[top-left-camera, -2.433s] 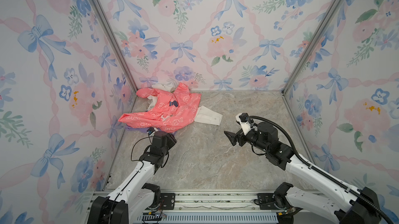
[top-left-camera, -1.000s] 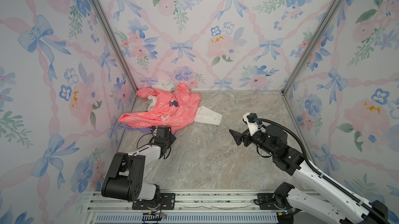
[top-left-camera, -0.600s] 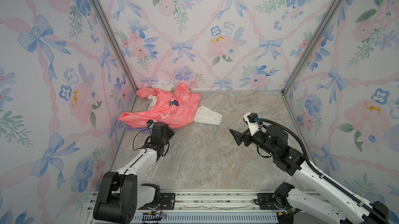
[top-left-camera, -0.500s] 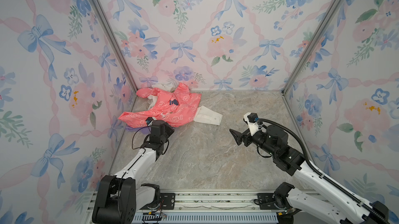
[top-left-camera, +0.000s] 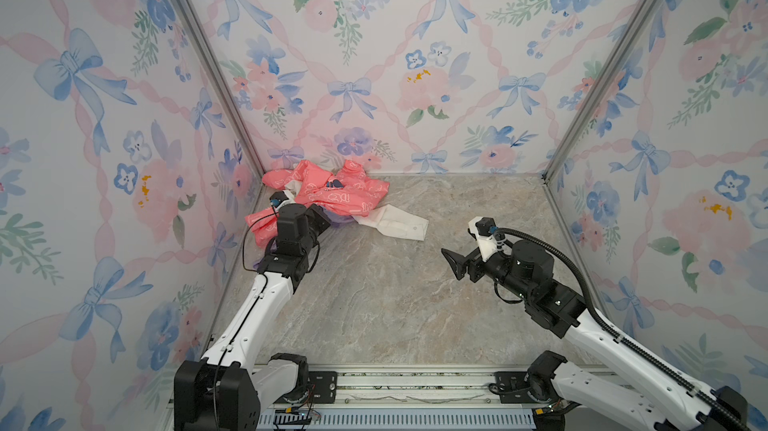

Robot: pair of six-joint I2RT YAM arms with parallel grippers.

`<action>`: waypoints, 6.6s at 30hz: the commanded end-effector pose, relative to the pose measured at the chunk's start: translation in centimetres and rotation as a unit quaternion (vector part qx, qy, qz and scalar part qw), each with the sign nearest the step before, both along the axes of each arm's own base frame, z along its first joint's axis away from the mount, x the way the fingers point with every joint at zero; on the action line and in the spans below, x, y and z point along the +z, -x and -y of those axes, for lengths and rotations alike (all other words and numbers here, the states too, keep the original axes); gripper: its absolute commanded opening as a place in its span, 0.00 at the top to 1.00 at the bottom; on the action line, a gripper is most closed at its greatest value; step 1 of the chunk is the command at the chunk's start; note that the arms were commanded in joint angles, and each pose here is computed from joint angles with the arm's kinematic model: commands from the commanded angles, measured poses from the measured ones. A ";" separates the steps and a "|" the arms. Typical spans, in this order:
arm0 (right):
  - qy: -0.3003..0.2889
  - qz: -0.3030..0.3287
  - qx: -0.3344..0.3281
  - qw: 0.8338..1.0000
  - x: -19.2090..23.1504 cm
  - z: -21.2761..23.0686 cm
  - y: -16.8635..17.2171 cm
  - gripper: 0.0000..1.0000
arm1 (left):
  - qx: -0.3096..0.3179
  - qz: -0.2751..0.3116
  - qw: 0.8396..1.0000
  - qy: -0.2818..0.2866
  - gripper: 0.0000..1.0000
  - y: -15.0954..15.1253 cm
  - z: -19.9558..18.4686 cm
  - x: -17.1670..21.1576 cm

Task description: Pick out a specific cloth from the pile

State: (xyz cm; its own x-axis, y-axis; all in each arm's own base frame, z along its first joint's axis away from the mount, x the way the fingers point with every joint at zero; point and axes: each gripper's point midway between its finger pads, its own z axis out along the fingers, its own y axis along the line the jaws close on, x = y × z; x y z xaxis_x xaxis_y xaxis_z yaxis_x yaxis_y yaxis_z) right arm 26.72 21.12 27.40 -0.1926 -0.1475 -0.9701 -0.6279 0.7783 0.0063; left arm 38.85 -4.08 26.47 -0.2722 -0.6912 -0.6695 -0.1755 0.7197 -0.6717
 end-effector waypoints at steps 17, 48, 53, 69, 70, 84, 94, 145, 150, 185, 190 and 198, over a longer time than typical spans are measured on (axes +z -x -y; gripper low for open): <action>0.002 -0.018 0.005 1.000 -0.8 0.4 1.3 0.03 | -0.022 0.156 0.987 -0.018 1.00 -2.5 0.4 16.9; 0.001 -0.034 -0.006 0.999 -1.9 -1.2 -0.1 0.03 | -0.303 -0.049 0.943 -0.131 0.91 5.7 20.3 -6.2; 0.000 -0.033 -0.018 0.999 -1.9 -0.8 -0.2 0.03 | -0.312 -0.084 0.933 -0.157 0.41 6.8 20.4 -9.8; -0.003 -0.038 -0.016 0.999 -2.4 -1.1 -0.5 0.03 | -0.062 -0.121 0.985 -0.107 0.02 8.4 5.3 -11.9; -0.003 -0.040 -0.015 0.999 -2.6 -1.2 -0.5 0.03 | -0.058 -0.132 0.985 -0.099 0.02 8.7 5.0 -12.7; 0.002 -0.046 -0.013 0.999 -3.2 -1.3 -0.5 0.03 | -0.054 -0.244 0.964 -0.092 0.15 9.7 4.9 -19.9; 0.008 -0.049 -0.016 0.999 -3.6 -0.9 -0.2 0.03 | -0.063 -0.240 0.964 -0.098 0.90 8.5 5.6 -19.3; 0.002 -0.014 -0.094 0.995 -1.8 2.2 -0.6 0.03 | -0.291 0.145 0.944 -0.056 1.00 3.6 25.5 14.5; 0.005 -0.006 -0.171 0.985 -1.7 5.7 -0.8 0.03 | -0.353 0.101 0.927 -0.083 0.96 4.5 31.1 9.2; 0.117 -0.206 -0.032 0.971 -10.6 -9.2 -10.1 0.03 | -0.053 0.089 0.940 -0.327 0.02 10.8 4.8 2.5; 0.152 -0.250 -0.023 0.956 -14.2 -10.9 -12.3 0.09 | -0.053 0.085 0.931 -0.351 0.02 11.2 4.2 1.7; 0.168 -0.294 -0.025 0.941 -18.1 -11.0 -14.5 0.19 | -0.058 0.061 0.925 -0.371 0.02 10.9 4.2 -0.5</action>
